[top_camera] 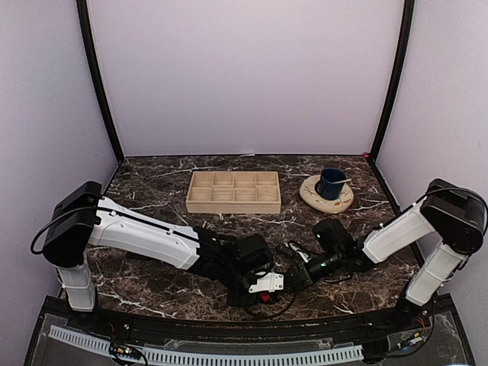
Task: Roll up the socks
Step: Pick up the sock from the center of the board.
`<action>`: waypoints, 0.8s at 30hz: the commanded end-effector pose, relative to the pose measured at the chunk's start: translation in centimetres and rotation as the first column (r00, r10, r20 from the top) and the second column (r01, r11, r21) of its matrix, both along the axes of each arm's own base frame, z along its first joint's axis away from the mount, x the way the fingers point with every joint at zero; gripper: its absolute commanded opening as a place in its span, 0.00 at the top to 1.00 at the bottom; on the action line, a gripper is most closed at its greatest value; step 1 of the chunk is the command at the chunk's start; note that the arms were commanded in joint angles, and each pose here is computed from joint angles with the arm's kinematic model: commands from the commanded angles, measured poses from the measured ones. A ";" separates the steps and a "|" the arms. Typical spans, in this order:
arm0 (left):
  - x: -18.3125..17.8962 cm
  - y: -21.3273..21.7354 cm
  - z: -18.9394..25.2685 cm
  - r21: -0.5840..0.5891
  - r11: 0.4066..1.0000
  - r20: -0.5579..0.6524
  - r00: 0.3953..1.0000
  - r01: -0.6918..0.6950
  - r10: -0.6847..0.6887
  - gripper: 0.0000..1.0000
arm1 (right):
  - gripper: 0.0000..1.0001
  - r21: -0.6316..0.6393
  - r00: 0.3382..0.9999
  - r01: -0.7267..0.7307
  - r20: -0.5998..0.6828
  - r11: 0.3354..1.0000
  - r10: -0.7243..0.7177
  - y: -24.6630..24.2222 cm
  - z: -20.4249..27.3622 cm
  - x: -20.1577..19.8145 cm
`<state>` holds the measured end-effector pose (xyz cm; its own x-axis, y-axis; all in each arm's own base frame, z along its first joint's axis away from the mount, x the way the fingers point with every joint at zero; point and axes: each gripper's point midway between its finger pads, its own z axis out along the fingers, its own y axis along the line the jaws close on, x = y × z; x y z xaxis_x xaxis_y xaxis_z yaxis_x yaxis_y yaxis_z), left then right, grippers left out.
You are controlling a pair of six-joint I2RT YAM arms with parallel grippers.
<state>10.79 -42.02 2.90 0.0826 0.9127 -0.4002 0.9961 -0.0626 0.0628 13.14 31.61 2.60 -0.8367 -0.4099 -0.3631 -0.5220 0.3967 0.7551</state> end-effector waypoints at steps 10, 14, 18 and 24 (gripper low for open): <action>-2.7 3.4 -1.2 0.168 0.986 -0.315 0.949 0.020 0.035 1.00 | 0.59 -0.105 0.974 0.217 0.093 0.971 -0.208 -3.7 -1.8 2.7; -2.4 3.7 -1.3 0.195 0.981 -0.373 0.925 0.007 0.068 1.00 | 0.59 -0.108 0.955 0.277 0.142 0.955 -0.261 -4.8 -1.7 3.4; -2.2 3.8 -1.5 0.206 0.979 -0.436 0.895 -0.005 0.096 1.00 | 0.60 -0.099 0.930 0.327 0.212 0.940 -0.301 -6.0 -1.2 3.9; -1.2 3.3 -1.6 0.191 0.981 -0.531 0.836 -0.043 0.140 1.00 | 0.61 -0.045 0.877 0.392 0.319 0.919 -0.359 -7.8 0.3 4.2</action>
<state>10.36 -41.07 3.12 -0.1212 0.9357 -0.3313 0.9276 -0.0120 -0.3733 16.47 25.57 2.68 -0.8264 -0.1854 -0.5317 -0.5180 0.6207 0.5886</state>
